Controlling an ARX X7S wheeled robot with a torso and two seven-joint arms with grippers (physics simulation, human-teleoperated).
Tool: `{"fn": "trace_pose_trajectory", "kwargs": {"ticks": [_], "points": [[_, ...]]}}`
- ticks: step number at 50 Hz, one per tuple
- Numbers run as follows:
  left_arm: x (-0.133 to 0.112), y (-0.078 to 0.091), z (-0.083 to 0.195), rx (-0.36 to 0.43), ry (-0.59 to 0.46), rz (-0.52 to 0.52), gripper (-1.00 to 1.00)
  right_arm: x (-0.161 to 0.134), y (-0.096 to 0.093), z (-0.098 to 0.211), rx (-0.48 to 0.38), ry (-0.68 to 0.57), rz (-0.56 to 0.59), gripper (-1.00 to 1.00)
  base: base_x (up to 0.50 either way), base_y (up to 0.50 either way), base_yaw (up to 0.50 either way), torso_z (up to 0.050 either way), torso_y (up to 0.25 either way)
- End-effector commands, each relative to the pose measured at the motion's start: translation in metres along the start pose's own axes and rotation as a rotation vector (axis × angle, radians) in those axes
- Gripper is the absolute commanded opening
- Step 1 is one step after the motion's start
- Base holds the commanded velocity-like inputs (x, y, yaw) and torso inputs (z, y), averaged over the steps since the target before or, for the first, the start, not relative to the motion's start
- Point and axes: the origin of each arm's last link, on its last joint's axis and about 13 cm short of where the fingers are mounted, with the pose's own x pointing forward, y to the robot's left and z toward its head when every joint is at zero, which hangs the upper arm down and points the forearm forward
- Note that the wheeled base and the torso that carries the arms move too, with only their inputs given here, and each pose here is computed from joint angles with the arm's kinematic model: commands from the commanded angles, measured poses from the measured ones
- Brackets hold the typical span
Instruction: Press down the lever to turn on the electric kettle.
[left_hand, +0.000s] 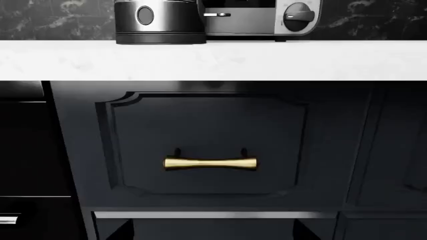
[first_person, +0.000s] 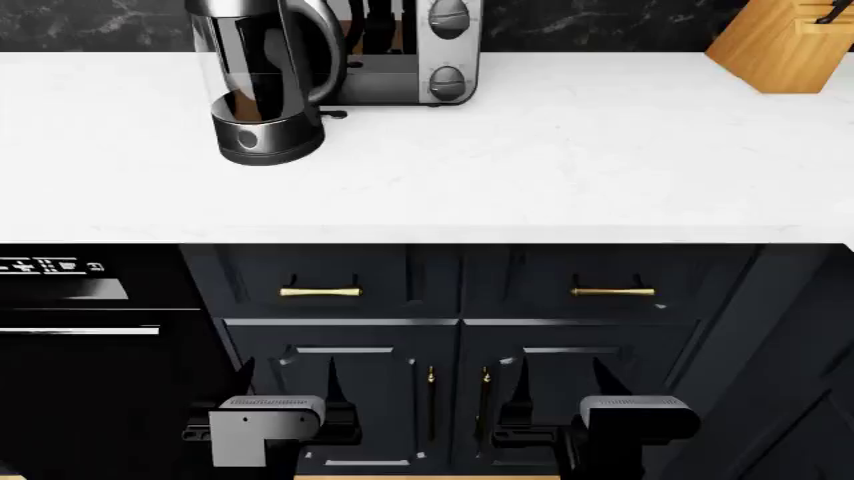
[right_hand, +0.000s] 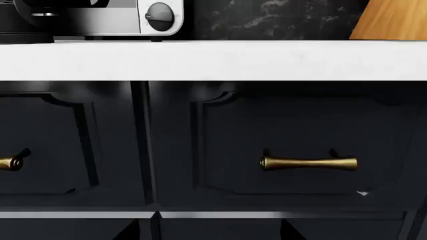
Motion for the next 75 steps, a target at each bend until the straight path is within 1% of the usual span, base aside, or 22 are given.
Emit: {"fn": "trace_pose_trajectory", "kwargs": {"ticks": [1, 6, 7, 10, 14, 15, 17, 19, 20, 23, 26, 29, 33, 37, 41, 47, 55, 57, 58, 61, 67, 75], "points": [[0.0, 0.0, -0.002, -0.016, 0.01, 0.003, 1.0, 0.0, 0.001, 0.0, -0.002, -0.001, 0.001, 1.0, 0.0, 0.0, 0.0, 0.0, 0.0], [0.001, 0.0, -0.003, -0.034, 0.0, 0.006, 1.0, 0.002, 0.002, -0.001, -0.023, 0.003, -0.006, 1.0, 0.0, 0.0, 0.0, 0.0, 0.0], [0.001, 0.0, -0.004, -0.052, 0.002, 0.002, 1.0, 0.001, 0.002, -0.001, -0.027, 0.004, -0.008, 1.0, 0.0, 0.0, 0.0, 0.0, 0.0], [0.001, -0.002, -0.003, -0.069, -0.021, -0.009, 1.0, 0.0, 0.006, 0.004, 0.0, 0.019, -0.004, 1.0, 0.0, 0.0, 0.0, 0.0, 0.0], [0.0, -0.002, -0.002, -0.092, 0.01, -0.003, 1.0, 0.0, 0.006, 0.006, 0.003, 0.032, -0.006, 1.0, 0.0, 0.0, 0.0, 0.0, 0.0], [-0.001, -0.001, 0.0, -0.097, 0.012, 0.005, 1.0, 0.0, 0.007, 0.008, -0.006, 0.033, -0.001, 1.0, 0.0, 0.0, 0.0, 0.0, 0.0], [0.0, 0.0, 0.009, -0.077, -0.007, 0.056, 1.0, -0.003, 0.006, 0.015, -0.008, 0.026, 0.001, 1.0, 0.0, 0.0, 0.0, 0.0, 0.0], [-0.001, 0.0, 0.021, -0.081, -0.01, 0.061, 1.0, -0.005, 0.008, 0.027, -0.003, 0.01, 0.008, 1.0, 0.0, 0.0, 0.0, 0.0, 0.0], [0.0, 0.0, 0.03, -0.089, -0.016, 0.057, 1.0, -0.005, 0.008, 0.034, -0.006, -0.006, 0.016, 1.0, 0.0, 0.0, 0.0, 0.0, 0.0], [0.004, 0.001, 0.058, -0.069, -0.069, 0.009, 1.0, -0.003, 0.01, 0.06, 0.006, -0.052, 0.041, 1.0, 0.0, 0.0, 0.0, 0.0, 0.0], [0.011, 0.004, 0.094, -0.061, -0.131, -0.025, 1.0, 0.004, 0.011, 0.095, 0.004, -0.122, 0.069, 1.0, 0.0, 0.0, 0.0, 0.0, 0.0], [0.02, 0.007, 0.13, -0.046, -0.195, -0.026, 1.0, 0.014, 0.01, 0.133, -0.005, -0.202, 0.092, 1.0, 0.0, 0.0, 0.0, 0.0, 0.0], [0.028, 0.009, 0.17, -0.038, -0.28, -0.032, 1.0, 0.022, 0.011, 0.173, -0.022, -0.291, 0.129, 1.0, 0.0, 0.0, 0.0, 0.0, 0.0], [0.034, 0.009, 0.205, -0.036, -0.359, -0.046, 1.0, 0.026, 0.012, 0.202, -0.044, -0.353, 0.154, 1.0, 0.0, 0.0, 0.0, 0.0, 0.0], [0.041, 0.007, 0.231, -0.021, -0.419, -0.066, 1.0, 0.032, 0.01, 0.227, -0.059, -0.418, 0.163, 1.0, 0.0, 0.0, 0.0, 0.0, 0.0], [0.054, 0.003, 0.274, -0.007, -0.545, -0.106, 1.0, 0.042, 0.011, 0.267, -0.09, -0.548, 0.164, 1.0, 0.0, 0.0, 0.0, 0.0, 0.0], [0.056, 0.003, 0.28, -0.006, -0.566, -0.113, 1.0, 0.043, 0.011, 0.272, -0.097, -0.569, 0.163, 1.0, 0.0, 0.0, 0.0, 0.0, 0.0], [0.06, 0.005, 0.28, -0.06, -0.557, -0.099, 1.0, 0.049, 0.011, 0.276, -0.061, -0.557, 0.158, 1.0, 0.0, 0.0, 0.0, 0.0, 0.0], [0.065, 0.008, 0.279, -0.068, -0.537, -0.077, 1.0, 0.056, 0.01, 0.277, -0.033, -0.524, 0.149, 1.0, 0.0, 0.0, 0.0, 0.0, 0.0], [0.075, 0.017, 0.278, -0.115, -0.505, -0.03, 1.0, 0.074, 0.01, 0.28, -0.006, -0.465, 0.141, 1.0, 0.0, 0.0, 0.0, 0.0, 0.0], [0.084, 0.033, 0.29, -0.071, -0.51, 0.037, 1.0, 0.094, 0.008, 0.294, -0.008, -0.447, 0.141, 1.0, 0.0, 0.0, 0.0, 0.0, 0.0], [0.088, 0.055, 0.302, -0.019, -0.523, 0.141, 1.0, 0.106, 0.006, 0.306, -0.015, -0.422, 0.156, 1.0, 0.0, 0.0, 0.0, 0.0, 0.0]]}}
